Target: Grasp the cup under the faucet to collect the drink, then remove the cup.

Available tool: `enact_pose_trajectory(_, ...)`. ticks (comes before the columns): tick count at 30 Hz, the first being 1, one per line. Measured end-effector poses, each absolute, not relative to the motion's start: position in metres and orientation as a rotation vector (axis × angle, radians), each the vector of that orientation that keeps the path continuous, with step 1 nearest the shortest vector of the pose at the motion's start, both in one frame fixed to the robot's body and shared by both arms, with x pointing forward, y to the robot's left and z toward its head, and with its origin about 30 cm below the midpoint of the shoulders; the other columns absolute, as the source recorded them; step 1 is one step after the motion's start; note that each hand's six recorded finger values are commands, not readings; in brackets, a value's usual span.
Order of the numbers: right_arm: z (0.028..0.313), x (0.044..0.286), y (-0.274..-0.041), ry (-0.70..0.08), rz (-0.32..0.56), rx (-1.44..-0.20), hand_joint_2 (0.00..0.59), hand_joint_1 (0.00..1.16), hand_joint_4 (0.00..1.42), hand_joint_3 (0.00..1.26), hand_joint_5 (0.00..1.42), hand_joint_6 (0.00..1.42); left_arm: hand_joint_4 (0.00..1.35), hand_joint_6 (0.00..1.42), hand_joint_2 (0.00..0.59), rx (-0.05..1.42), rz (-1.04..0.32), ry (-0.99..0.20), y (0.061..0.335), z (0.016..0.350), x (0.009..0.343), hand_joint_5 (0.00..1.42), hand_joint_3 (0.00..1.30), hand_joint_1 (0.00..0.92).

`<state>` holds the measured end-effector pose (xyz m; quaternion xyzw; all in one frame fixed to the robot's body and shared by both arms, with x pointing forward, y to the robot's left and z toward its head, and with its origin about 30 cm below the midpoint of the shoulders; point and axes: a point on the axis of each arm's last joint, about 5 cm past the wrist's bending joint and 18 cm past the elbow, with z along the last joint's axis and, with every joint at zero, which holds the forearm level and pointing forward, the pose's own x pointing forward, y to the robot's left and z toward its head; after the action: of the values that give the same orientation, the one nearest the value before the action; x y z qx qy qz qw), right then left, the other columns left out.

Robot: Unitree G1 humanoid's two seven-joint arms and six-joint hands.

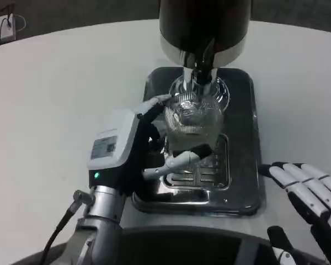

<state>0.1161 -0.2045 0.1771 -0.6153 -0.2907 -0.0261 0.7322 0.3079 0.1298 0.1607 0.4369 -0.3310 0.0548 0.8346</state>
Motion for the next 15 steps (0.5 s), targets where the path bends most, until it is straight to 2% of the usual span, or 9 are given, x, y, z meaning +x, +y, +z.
enact_pose_trajectory(4, 0.177, 0.116, -0.204, -0.637, -0.056, -1.352, 0.535, 0.45, 0.16, 0.18, 0.18, 0.27, 0.17, 0.66, 0.0, 0.919, 0.1, -0.703, 0.131, 0.162, 0.308, 0.57, 0.17, 0.006)
enact_pose_trajectory(8, 0.177, 0.116, -0.204, -0.636, -0.056, -1.35, 0.537, 0.45, 0.16, 0.18, 0.18, 0.27, 0.14, 0.5, 0.0, 0.878, 0.092, -0.711, 0.13, 0.163, 0.305, 0.49, 0.14, 0.0)
enact_pose_trajectory(12, 0.177, 0.115, -0.203, -0.635, -0.056, -1.348, 0.538, 0.45, 0.16, 0.18, 0.18, 0.27, 0.12, 0.4, 0.0, 0.791, 0.11, -0.725, 0.135, 0.163, 0.294, 0.43, 0.14, 0.0)
enact_pose_trajectory(15, 0.178, 0.114, -0.203, -0.633, -0.055, -1.348, 0.537, 0.45, 0.16, 0.18, 0.18, 0.27, 0.09, 0.33, 0.0, 0.678, 0.176, -0.73, 0.145, 0.163, 0.277, 0.37, 0.11, 0.0)
